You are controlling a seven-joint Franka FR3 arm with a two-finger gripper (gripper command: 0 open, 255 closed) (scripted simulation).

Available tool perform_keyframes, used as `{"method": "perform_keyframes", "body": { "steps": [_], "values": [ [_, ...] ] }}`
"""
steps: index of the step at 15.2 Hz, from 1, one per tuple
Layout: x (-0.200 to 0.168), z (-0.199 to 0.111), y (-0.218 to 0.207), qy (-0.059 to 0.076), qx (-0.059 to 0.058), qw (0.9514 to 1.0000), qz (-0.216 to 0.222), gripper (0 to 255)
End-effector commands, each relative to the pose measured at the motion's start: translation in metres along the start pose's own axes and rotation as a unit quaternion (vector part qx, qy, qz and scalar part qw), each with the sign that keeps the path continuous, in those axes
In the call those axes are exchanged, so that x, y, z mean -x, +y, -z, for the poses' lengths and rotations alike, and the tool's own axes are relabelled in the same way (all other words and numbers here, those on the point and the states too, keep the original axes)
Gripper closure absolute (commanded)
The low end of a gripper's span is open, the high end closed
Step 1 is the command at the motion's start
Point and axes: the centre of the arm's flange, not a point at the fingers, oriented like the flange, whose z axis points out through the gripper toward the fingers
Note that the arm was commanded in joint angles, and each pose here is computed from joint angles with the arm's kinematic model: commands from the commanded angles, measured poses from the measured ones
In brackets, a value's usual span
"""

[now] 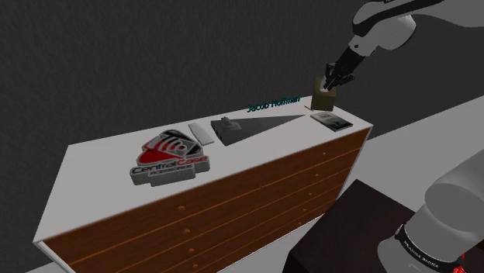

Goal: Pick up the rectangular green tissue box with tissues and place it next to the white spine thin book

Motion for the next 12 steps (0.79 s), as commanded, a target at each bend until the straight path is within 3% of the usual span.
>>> {"method": "perform_keyframes", "body": {
  "steps": [1, 12],
  "values": [
    [0.001, -0.009, 0.004, 0.000, 0.000, 1.0000, 0.000, 255],
    [0.011, -0.062, 0.025, 0.000, 0.000, 1.0000, 0.000, 255]
  ]
}}
